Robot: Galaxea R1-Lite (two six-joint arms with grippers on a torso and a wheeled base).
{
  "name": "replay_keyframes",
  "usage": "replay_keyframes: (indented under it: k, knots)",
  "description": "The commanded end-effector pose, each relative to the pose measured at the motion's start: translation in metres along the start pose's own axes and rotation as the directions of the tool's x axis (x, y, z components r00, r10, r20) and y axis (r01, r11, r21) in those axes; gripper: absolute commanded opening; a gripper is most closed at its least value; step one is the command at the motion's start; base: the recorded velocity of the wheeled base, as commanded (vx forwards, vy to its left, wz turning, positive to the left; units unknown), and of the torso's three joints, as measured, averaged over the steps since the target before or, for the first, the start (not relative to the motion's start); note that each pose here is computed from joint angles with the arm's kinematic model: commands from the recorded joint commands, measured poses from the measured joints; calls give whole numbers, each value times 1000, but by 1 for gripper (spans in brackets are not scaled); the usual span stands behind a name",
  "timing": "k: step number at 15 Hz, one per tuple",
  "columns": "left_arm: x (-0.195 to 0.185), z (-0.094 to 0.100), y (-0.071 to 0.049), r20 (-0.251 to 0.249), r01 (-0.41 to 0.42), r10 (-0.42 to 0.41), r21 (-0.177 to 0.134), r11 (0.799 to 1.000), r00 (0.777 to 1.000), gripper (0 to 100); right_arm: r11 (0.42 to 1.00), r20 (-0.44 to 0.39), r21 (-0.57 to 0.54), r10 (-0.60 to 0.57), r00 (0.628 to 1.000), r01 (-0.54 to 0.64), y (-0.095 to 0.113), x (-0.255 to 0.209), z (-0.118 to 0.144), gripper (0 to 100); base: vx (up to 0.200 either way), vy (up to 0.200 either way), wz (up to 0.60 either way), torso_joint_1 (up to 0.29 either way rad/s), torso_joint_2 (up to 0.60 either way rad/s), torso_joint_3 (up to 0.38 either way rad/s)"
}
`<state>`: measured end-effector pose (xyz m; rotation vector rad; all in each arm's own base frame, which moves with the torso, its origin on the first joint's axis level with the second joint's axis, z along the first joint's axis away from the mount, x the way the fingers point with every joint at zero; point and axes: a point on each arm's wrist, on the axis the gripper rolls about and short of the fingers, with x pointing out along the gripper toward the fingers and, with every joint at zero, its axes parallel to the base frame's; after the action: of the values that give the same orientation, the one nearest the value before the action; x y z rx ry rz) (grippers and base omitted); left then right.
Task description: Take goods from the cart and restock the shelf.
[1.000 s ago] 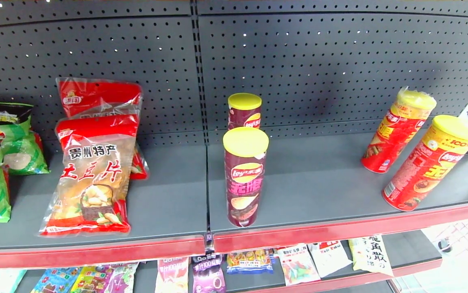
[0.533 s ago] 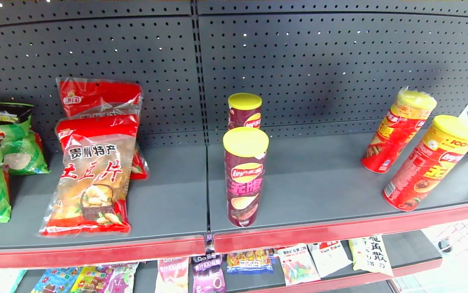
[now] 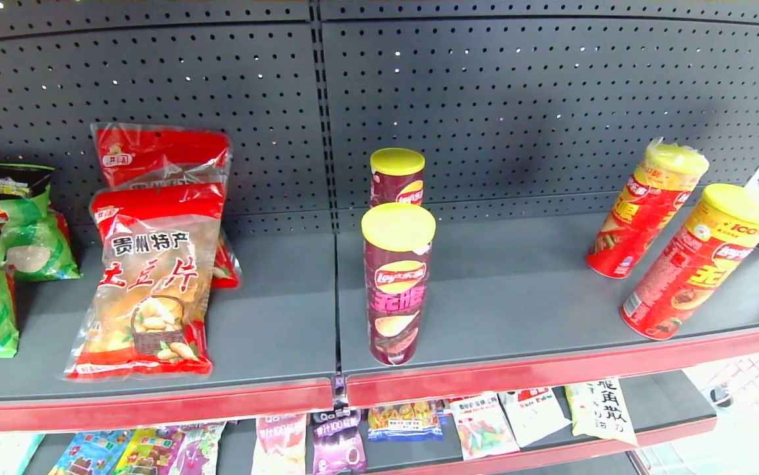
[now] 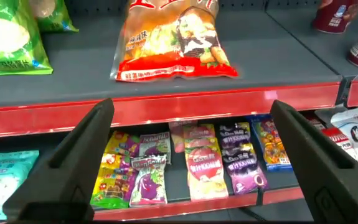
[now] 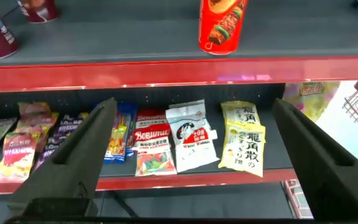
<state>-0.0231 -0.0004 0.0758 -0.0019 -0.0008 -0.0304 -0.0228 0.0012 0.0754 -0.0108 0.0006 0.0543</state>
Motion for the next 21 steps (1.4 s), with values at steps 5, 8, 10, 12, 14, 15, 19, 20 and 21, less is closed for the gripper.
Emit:
replay_keyframes:
  k: [5, 8, 10, 12, 14, 15, 19, 20, 21]
  knots:
    - [0, 0, 0, -2, 0, 0, -1, 1000, 1000, 100, 1000, -2, 2, 1, 1000, -1, 0, 0, 0, 100, -80, 0, 0, 4, 3, 0]
    - [0, 0, 0, -2, 0, 0, -1, 1000, 1000, 100, 1000, -2, 2, 1, 1000, -1, 0, 0, 0, 100, 0, -200, 0, 7, 7, 2]
    - [0, 0, 0, -1, 0, 0, -1, 1000, 1000, 100, 1000, -2, 2, 1, 1000, -1, 0, 0, 0, 100, 0, -200, 0, 10, 2, -2]
    - [0, 0, 0, -2, 0, 0, -1, 1000, 1000, 100, 1000, -2, 2, 1, 1000, -1, 0, 0, 0, 100, 0, -200, 0, 10, 2, -5]
    - [0, 0, 0, -2, 0, 0, -1, 1000, 1000, 100, 1000, -2, 2, 1, 1000, -1, 0, 0, 0, 100, 0, -200, 0, 2, 2, 5]
    - [0, 0, 0, -1, 0, 0, -1, 1000, 1000, 100, 1000, -2, 2, -1, 1000, 1, 0, 0, 0, 100, 0, -200, 0, 7, 7, -7]
    - [0, 0, 0, -1, 0, 0, -1, 1000, 1000, 100, 1000, -2, 2, -1, 1000, 1, 0, 0, 0, 100, 0, -200, 0, 4, 0, 2]
    - [0, 0, 0, -2, 0, 0, -1, 1000, 1000, 100, 1000, -2, 2, -1, 1000, 1, 0, 0, 0, 100, 0, -200, 0, 7, 2, -2]
    - [0, 0, 0, -1, 0, 0, -1, 1000, 1000, 100, 1000, -2, 2, -1, 1000, 1, 0, 0, 0, 100, 0, -200, 0, 7, 7, 2]
